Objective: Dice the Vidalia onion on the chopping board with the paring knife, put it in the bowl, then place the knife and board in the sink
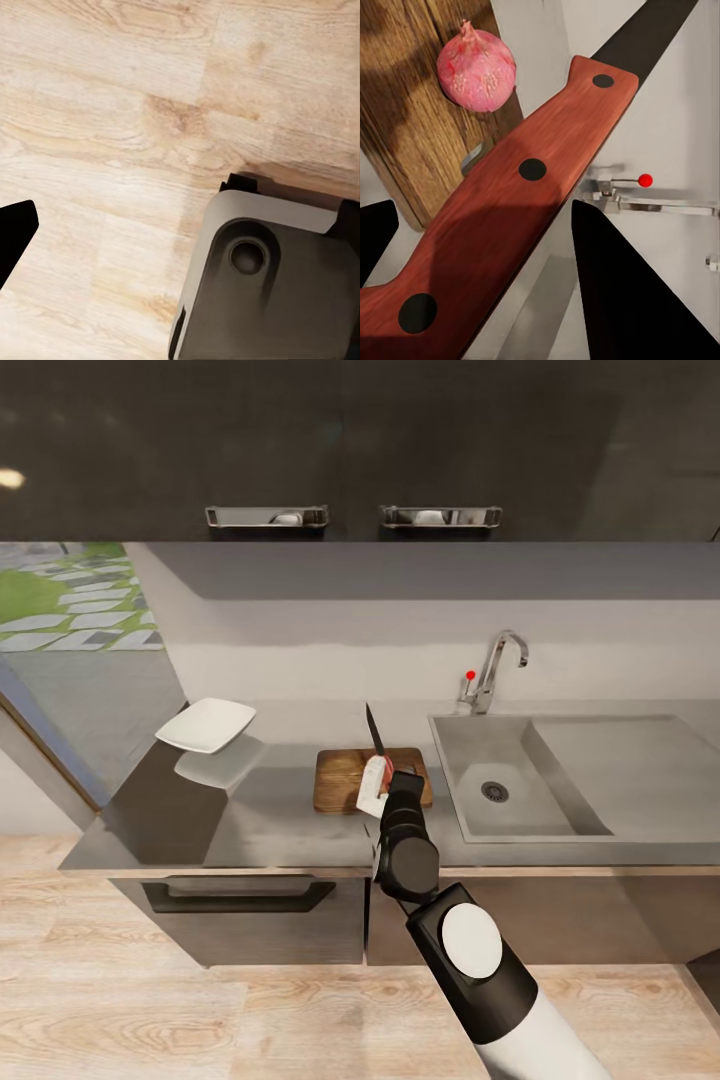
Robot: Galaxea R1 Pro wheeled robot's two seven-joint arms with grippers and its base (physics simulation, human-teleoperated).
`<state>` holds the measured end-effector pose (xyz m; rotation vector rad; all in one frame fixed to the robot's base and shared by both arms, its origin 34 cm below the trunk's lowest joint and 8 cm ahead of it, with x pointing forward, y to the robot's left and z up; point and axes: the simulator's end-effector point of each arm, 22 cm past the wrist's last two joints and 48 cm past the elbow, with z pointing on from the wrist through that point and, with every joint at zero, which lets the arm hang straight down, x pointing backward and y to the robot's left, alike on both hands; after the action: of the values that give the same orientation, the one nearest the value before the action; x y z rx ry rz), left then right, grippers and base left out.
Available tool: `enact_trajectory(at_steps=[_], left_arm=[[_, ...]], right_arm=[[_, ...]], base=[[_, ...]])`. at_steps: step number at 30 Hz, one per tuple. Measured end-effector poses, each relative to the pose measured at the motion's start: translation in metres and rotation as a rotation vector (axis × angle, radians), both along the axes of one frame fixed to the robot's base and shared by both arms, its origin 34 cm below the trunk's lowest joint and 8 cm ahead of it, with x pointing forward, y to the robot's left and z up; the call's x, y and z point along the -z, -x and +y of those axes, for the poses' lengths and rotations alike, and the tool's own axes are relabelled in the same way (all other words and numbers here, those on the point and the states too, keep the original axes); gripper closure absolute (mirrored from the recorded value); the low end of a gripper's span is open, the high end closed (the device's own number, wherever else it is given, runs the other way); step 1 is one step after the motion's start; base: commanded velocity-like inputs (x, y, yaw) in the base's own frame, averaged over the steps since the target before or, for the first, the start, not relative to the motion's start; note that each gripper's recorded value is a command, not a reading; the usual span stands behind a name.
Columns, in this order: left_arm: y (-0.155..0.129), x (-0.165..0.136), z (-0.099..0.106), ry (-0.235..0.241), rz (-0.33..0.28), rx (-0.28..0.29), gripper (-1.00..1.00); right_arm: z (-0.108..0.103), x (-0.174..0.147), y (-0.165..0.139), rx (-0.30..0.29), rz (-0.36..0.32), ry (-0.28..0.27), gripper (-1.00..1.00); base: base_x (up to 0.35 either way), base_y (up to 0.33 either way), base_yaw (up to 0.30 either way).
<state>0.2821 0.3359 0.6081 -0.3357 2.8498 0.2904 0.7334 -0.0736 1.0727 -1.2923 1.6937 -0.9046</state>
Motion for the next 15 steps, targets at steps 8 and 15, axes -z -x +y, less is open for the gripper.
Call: enact_trajectory(at_steps=[8,15], left_arm=[[-0.002,0.003,0.000,0.000,-0.001,0.001,-1.00],[-0.002,0.003,0.000,0.000,-0.002,0.002,-1.00]], right_arm=[[-0.001,-0.003,-0.003,0.003,-0.017,-0.005,1.00],[-0.004,-0.017,-0.004,0.009,-0.052,-0.003,1.00]], base=[[0.000,0.000,0.000],[0.000,0.000,0.000]])
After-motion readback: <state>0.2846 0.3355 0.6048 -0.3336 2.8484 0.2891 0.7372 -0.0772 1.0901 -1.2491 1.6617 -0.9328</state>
